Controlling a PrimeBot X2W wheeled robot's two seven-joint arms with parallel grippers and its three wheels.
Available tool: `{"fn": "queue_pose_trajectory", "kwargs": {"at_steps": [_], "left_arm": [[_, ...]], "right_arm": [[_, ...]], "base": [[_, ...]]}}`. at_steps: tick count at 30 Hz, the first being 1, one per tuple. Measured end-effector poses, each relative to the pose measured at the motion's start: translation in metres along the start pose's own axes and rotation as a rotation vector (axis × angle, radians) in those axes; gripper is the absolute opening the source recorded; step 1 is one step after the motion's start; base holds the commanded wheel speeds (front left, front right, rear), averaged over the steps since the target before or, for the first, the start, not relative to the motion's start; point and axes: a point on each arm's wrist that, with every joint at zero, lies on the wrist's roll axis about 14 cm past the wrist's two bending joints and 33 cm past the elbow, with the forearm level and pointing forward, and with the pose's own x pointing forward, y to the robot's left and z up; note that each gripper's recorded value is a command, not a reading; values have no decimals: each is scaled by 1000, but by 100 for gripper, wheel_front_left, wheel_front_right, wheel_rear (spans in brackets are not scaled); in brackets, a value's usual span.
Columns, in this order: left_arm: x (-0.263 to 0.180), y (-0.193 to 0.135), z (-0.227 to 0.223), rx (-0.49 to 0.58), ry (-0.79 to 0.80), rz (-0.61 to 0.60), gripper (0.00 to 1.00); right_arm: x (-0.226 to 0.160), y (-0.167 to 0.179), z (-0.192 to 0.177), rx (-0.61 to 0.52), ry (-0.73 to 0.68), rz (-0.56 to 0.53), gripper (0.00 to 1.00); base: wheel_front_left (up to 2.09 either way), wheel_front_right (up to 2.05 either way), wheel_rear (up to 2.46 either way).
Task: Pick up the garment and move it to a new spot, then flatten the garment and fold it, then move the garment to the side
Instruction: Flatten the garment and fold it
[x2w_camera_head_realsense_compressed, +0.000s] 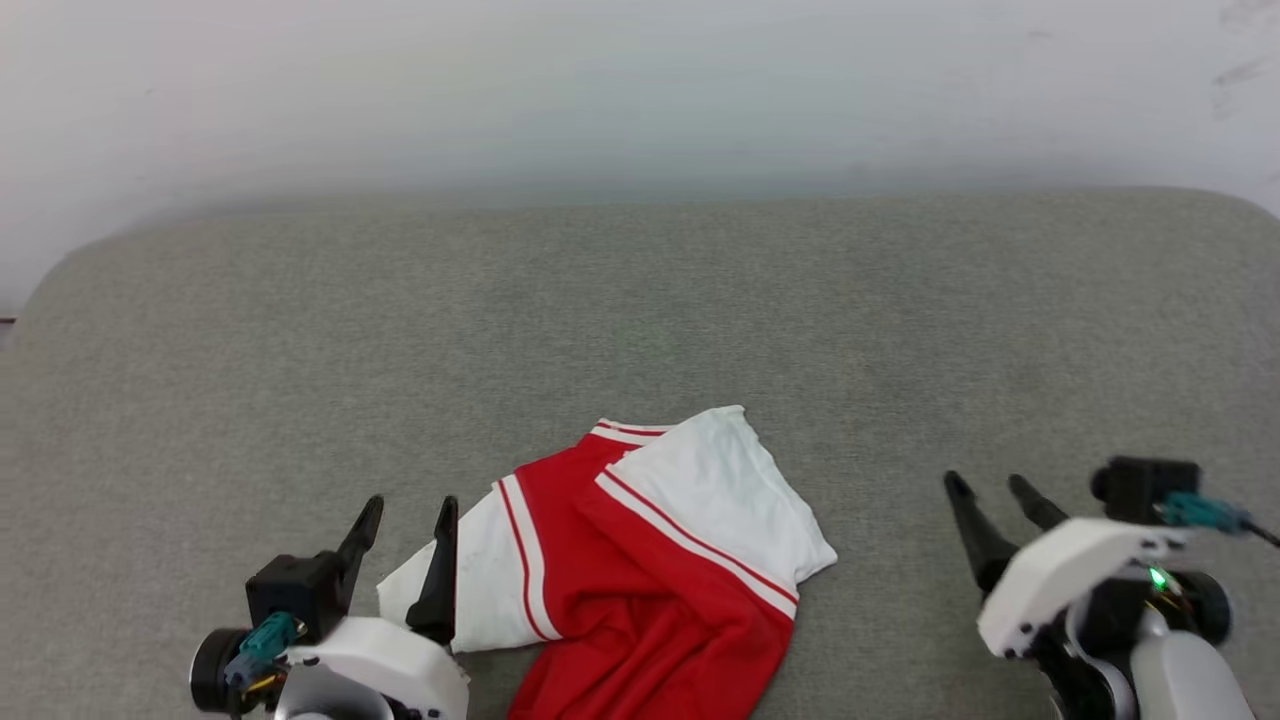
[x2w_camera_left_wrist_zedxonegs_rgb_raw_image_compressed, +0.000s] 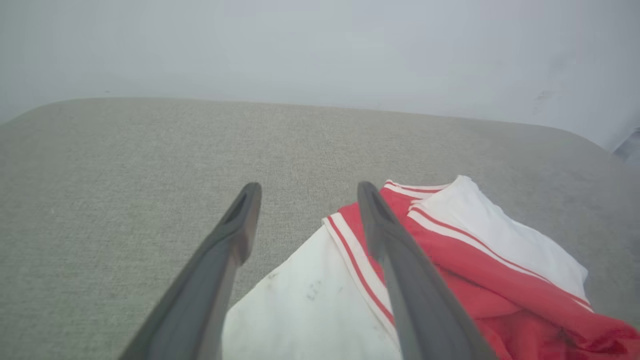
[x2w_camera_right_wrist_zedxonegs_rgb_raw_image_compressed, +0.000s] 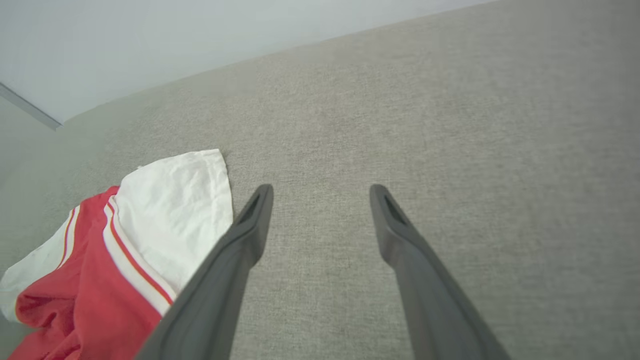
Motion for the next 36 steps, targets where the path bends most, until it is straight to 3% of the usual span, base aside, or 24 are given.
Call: {"fn": "queue_pose_trajectory", "kwargs": {"at_steps": [11,18,28,29,31,36], "left_arm": [[-5,5,22,6,-63,26,100],[-6,11,19,5,-52,49,100],[-4,15,8,-3,-18,64,100],[-3,15,8,-7,-17,63,100],[-4,15,7,-8,-12,66,100],[-5,17,3,-14,-2,72,100]], "right_arm": [[59,81,-34,-113,392,246,100],[75,95,-61,-270,585,291,100],[75,89,-108,-365,748,290,100],[73,89,-111,-371,771,290,88],[71,91,-114,-365,796,295,0],[80,95,-99,-301,687,311,0]], "base": [[0,0,0],[0,0,0],[0,0,0],[0,0,0],[0,0,0],[0,0,0]]}}
